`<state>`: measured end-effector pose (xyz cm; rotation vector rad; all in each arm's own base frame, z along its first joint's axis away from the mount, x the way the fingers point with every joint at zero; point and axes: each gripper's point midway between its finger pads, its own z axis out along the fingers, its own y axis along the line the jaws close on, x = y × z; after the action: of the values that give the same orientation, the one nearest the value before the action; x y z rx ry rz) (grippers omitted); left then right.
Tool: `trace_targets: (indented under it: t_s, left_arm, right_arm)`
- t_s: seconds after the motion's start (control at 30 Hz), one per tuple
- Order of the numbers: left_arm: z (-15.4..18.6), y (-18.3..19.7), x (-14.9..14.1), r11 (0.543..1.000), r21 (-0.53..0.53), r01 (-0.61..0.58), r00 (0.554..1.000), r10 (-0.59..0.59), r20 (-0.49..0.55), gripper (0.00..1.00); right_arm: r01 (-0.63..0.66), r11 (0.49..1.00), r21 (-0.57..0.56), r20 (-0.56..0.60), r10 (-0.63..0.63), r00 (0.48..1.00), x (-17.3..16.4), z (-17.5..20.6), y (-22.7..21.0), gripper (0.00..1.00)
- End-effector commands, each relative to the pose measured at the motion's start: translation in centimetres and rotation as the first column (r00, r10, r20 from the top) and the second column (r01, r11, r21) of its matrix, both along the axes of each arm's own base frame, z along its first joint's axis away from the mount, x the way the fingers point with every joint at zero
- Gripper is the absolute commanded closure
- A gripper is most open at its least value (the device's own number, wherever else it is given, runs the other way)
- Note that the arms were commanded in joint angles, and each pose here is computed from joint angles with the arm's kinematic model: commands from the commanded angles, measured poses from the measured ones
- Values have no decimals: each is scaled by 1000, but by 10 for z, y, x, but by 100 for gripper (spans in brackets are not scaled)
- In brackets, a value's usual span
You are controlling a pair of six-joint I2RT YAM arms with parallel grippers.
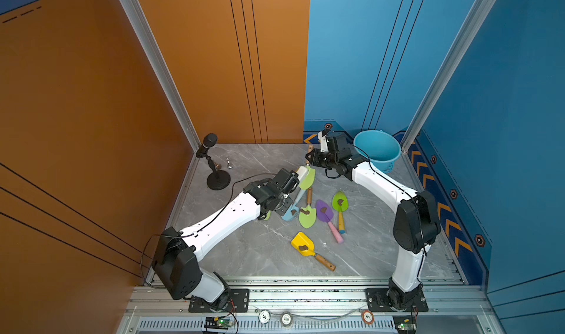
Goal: Brush the soil off the hand trowel and place it into the bucket
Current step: Brush off the soil from the hand trowel.
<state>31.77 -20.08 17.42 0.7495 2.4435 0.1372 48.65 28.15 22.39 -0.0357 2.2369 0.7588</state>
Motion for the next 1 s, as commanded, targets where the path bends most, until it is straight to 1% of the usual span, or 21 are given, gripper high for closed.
trace_targets:
  t_s: [0.0, 0.07, 0.23, 0.33, 0.4, 0.47, 0.53, 0.6, 0.67, 0.77, 0.83, 0.97]
  left_arm:
    - [-10, -4, 14, 999, 37, 20, 1000, -20, 2, 100]
    - [-20, -7, 10, 998, 58, 34, 999, -33, -16, 100]
    - [-38, -18, -18, 991, 102, 87, 995, -82, -55, 100]
    - [-43, -21, -37, 992, 81, 93, 993, -86, -83, 100]
    - [-38, -23, -41, 994, 57, 89, 993, -85, -79, 100]
    - [-23, -25, -36, 996, 30, 79, 996, -78, -41, 100]
    - [0, -28, -22, 998, 4, 70, 997, -70, 11, 100]
    - [16, -28, -7, 998, 4, 67, 996, -67, 57, 100]
    - [21, -25, 6, 998, 12, 64, 995, -65, 75, 100]
    - [12, -20, 19, 999, 13, 49, 997, -49, 64, 100]
    - [-2, -19, 21, 999, 9, 44, 998, -44, 41, 100]
    - [-29, -18, 11, 998, 45, 47, 999, -46, -13, 100]
  right_arm:
    - [-1, 1000, 10, 54, 1, 999, -1, 28, 0, 87]
    - [2, 1000, 12, 62, -3, 998, -1, 32, -1, 87]
    - [10, 1000, 6, 63, -11, 998, 0, 35, -3, 87]
    - [15, 1000, -5, 68, -15, 998, 3, 36, -5, 88]
    - [16, 1000, -7, 72, -15, 997, 5, 38, -6, 88]
    - [12, 1000, -7, 79, -11, 997, 6, 42, -7, 87]
    - [8, 1000, -7, 79, -7, 997, 6, 43, -7, 87]
    - [2, 1000, -7, 77, -2, 997, 4, 44, -6, 87]
    - [0, 1000, -6, 74, 0, 997, 2, 45, -6, 87]
    - [-4, 1000, -5, 69, 4, 998, -2, 44, -5, 87]
    - [-2, 1000, 1, 73, 2, 997, -3, 46, -6, 87]
    - [23, 1000, 18, 88, -24, 996, -3, 54, -12, 87]
